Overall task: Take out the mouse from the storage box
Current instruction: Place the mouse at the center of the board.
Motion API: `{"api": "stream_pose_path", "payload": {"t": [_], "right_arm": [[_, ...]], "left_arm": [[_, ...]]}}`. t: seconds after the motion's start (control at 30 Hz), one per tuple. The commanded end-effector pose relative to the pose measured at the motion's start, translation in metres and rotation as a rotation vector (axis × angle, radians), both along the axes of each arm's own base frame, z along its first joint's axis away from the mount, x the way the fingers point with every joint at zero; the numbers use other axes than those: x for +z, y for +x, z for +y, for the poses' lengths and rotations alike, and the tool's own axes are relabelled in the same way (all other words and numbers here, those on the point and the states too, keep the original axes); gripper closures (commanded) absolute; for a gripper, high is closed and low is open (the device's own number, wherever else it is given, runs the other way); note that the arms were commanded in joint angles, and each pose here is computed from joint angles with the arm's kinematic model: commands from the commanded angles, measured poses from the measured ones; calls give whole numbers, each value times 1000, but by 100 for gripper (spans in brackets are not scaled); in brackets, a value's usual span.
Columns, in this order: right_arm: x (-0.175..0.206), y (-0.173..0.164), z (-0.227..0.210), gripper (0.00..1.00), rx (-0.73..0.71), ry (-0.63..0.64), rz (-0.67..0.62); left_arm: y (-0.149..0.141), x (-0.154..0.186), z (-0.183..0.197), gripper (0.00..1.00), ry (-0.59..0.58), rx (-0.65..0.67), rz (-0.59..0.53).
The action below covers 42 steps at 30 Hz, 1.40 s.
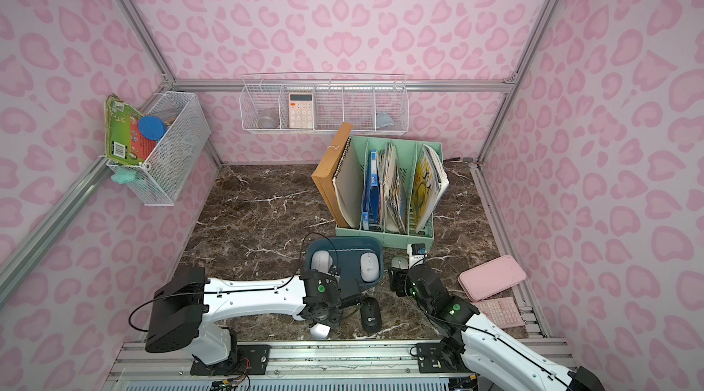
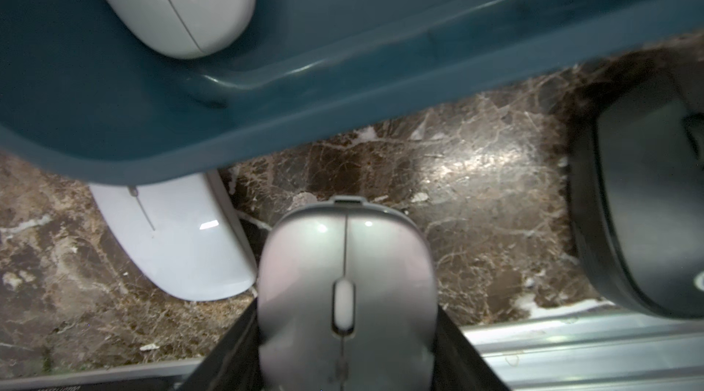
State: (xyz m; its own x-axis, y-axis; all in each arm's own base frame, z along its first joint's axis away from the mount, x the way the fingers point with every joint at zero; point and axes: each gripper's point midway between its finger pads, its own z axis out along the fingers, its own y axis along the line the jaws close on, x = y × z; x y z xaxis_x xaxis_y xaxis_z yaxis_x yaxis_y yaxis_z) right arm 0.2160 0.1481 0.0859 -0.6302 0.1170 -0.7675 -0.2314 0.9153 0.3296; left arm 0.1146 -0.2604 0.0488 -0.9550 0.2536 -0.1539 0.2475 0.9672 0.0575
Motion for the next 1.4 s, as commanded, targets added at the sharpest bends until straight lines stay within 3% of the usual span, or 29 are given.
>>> {"api": "stream_pose_path", "payload": {"t": [0.0, 0.87, 0.97, 1.37], "right_arm": [[5, 2, 3, 28, 6, 11, -19], [5, 3, 3, 28, 4, 11, -20], [5, 3, 3, 28, 6, 10, -17], [1, 4, 5, 28, 7, -10, 1]], "left_arm": [[0, -5, -3, 43, 0, 3, 5], [18, -29, -13, 40, 13, -8, 25], [20, -30, -12, 31, 17, -4, 25], [27, -7, -3, 18, -27, 22, -56]]}}
